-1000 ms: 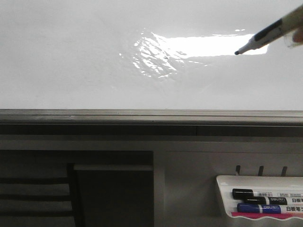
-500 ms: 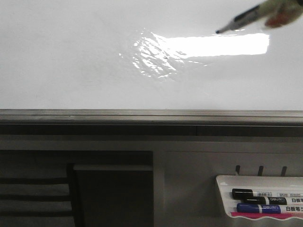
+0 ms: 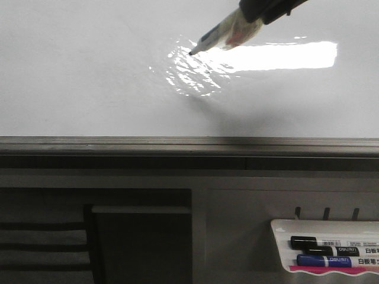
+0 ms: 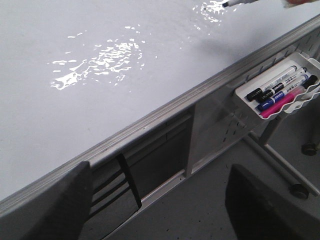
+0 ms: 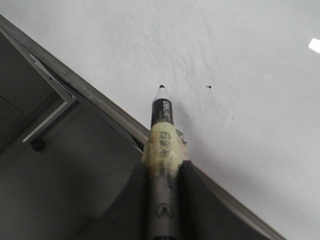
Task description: Write number 7 on whiteboard
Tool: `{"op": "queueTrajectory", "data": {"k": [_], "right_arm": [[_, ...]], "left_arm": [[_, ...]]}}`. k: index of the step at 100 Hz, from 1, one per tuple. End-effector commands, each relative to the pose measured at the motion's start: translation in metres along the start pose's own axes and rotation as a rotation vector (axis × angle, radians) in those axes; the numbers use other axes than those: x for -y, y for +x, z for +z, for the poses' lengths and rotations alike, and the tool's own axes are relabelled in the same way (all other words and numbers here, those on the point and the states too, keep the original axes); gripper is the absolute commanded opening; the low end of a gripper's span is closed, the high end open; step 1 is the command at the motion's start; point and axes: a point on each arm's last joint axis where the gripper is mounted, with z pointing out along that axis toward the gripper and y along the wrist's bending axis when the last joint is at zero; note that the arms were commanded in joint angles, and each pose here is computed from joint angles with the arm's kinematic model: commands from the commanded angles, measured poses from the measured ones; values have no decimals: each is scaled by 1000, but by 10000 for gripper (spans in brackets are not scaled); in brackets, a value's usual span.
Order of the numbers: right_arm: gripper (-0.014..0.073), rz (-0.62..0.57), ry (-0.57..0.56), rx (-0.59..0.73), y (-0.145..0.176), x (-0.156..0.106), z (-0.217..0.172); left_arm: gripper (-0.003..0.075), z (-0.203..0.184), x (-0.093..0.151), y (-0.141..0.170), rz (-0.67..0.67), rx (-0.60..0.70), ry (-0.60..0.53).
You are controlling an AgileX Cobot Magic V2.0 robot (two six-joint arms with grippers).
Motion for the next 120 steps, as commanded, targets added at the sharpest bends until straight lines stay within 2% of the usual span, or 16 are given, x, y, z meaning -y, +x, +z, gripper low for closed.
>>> {"op": "queueTrajectory", "data": {"k": [1,19,42,62,80,105,120], "right_arm": [[-71,-6,27,114,-22,4,0],[-71,28,55,84,-22,17,21],[-71,36,64,53,-19,22,33],[-71,114,142,67,-18,48,2],[-71,147,203,-7,-8,68,-10],[-71,169,175,-33,-5,65,-7],[-71,167,96,-134,22,45,13]], "left_arm": [[512,-6,-2,-14,-25,96,-21],[512,-6,-2,-14,-25,96,-21],[512,-6,-2,-14,-25,98,-22],[512,-6,-2,-14,-24,100,-24],[512,-6,-2,-14,-22,99,-25],[512,-6,-2,-14,-22,99,-25],[512,-6,-2,-14,-22,99,-25]]}}
